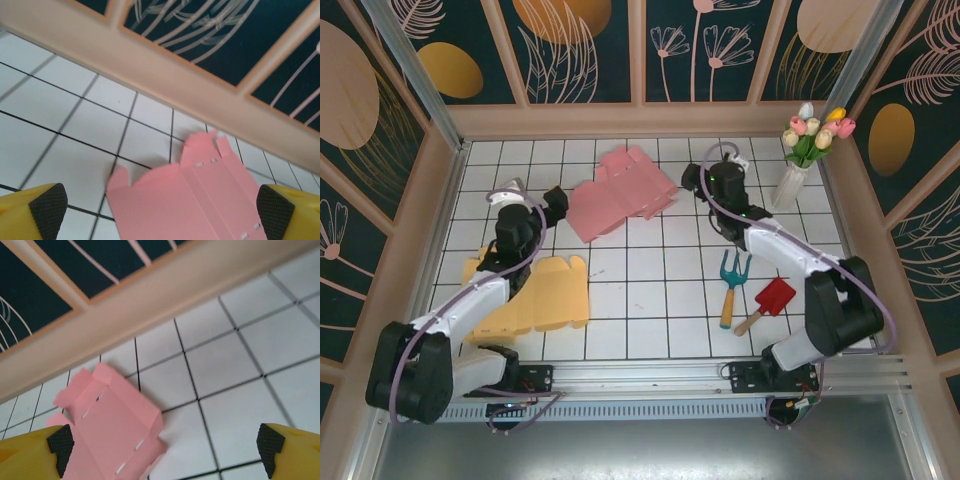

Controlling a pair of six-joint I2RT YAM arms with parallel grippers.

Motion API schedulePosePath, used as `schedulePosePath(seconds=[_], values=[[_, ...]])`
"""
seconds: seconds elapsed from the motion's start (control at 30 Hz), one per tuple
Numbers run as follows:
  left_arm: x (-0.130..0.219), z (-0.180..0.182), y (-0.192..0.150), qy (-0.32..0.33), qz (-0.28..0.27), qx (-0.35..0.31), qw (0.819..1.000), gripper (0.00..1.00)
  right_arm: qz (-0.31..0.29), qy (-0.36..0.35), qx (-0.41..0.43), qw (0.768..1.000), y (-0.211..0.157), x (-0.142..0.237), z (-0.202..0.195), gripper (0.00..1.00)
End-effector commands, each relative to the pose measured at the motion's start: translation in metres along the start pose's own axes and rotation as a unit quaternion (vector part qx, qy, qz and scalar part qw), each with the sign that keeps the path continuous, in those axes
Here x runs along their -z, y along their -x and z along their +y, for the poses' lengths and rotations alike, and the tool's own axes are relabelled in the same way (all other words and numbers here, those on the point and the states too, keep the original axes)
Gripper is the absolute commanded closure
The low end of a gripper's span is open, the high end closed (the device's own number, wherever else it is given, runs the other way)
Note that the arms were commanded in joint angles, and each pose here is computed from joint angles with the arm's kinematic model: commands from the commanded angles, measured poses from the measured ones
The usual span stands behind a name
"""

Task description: Fold the paper box

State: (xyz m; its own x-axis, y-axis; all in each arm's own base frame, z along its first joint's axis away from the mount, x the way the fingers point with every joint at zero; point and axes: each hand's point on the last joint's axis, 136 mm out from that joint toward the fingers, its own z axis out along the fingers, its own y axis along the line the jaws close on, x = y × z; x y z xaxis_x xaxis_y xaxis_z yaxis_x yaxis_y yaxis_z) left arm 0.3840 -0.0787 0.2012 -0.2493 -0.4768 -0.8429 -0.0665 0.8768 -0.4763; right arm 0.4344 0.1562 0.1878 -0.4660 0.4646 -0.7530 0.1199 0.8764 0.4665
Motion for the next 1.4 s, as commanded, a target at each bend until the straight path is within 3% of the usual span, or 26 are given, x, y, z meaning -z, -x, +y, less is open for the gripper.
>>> schedulePosePath(seconds=[0.0, 0.3, 0.63, 1.1, 1.37], values=[[-0.008, -0.007, -0.007, 0.016, 0.012, -0.008, 1.000, 0.01, 0.048, -0.019, -0.044, 0.998, -0.027, -0.016, 0.001, 0.08], [-0.020, -0.014, -0.023, 0.012, 0.005, -0.011, 1.000, 0.01, 0.077, -0.013, -0.046, 0.996, -0.069, -0.049, 0.011, 0.23], [-0.034, -0.016, -0.042, 0.006, 0.011, -0.020, 1.000, 0.01, 0.112, -0.004, -0.064, 0.992, -0.107, -0.080, 0.022, 0.31], [-0.046, -0.017, -0.058, 0.000, 0.032, -0.025, 0.999, 0.01, 0.116, -0.026, -0.074, 0.990, -0.122, -0.107, 0.015, 0.42], [-0.049, -0.016, -0.066, 0.000, 0.044, -0.027, 0.999, 0.01, 0.107, -0.031, -0.082, 0.990, -0.120, -0.109, 0.012, 0.57]])
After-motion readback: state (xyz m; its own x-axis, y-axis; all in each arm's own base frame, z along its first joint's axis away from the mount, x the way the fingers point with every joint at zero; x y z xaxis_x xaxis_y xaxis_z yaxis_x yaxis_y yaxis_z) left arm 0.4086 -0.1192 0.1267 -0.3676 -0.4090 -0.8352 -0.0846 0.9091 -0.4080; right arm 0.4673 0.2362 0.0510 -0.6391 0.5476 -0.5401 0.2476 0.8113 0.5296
